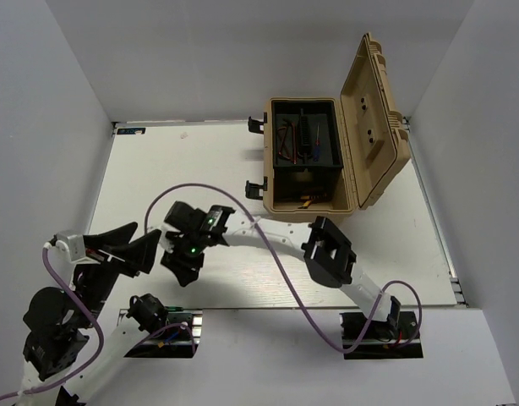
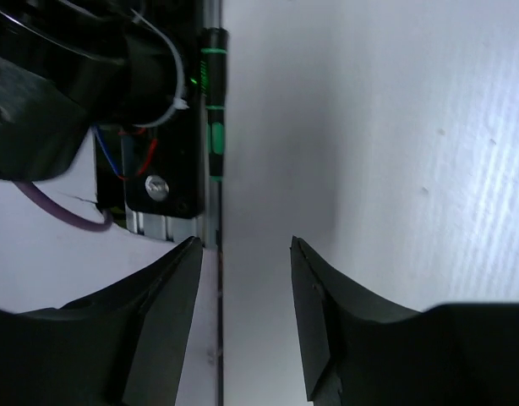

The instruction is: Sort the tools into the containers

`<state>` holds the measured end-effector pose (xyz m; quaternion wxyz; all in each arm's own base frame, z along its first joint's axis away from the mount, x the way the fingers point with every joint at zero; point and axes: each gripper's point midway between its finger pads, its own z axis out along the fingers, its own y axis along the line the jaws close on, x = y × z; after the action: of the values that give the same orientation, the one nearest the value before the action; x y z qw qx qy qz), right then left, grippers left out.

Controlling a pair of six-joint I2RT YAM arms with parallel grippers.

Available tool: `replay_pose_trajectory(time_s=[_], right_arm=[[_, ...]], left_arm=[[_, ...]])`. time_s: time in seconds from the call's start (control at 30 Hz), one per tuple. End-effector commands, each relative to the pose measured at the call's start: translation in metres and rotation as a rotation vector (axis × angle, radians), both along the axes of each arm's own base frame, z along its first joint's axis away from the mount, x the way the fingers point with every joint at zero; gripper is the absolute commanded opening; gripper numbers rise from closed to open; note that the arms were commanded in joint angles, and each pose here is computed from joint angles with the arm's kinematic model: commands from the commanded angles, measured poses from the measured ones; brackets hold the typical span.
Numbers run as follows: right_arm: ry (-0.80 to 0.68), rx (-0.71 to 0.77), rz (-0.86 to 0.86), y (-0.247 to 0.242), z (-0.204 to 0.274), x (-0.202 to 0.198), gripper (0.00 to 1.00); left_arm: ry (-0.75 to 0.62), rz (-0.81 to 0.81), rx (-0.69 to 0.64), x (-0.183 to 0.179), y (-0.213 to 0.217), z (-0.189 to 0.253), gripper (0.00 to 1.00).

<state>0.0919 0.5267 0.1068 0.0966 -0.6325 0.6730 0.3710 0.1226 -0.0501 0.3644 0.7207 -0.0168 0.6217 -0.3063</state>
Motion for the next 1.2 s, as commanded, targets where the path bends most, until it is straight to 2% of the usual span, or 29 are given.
replay_pose_trajectory(time_s=[0.0,0.4,0.73,0.83,0.93,1.17], right_arm=[[-0.107,0.006,0.007,0.017,0.007,-0.013,0.53],[-0.308,-0.047,0.051,0.038,-0.031,-0.047,0.56],[-0.359,-0.063,0.042,0.05,-0.053,-0.053,0.53],[-0.328,-0.064,0.042,0.052,-0.056,-0.059,0.53],[-0.217,-0.083,0.015,0.05,-0.057,-0.071,0.5],[-0.054,-0.102,0.01,0.044,-0.053,-0.086,0.5]], left_arm=[[0.004,-0.033,0.037,0.004,-0.011,-0.002,0.84],[-0.007,-0.079,0.054,0.001,-0.02,-0.003,0.84],[-0.033,-0.087,0.048,-0.012,-0.01,-0.002,0.84],[-0.041,-0.087,0.043,-0.015,-0.008,0.0,0.84],[-0.055,-0.086,0.032,-0.021,-0.003,0.003,0.84],[-0.07,-0.085,0.02,-0.028,0.003,0.006,0.84]])
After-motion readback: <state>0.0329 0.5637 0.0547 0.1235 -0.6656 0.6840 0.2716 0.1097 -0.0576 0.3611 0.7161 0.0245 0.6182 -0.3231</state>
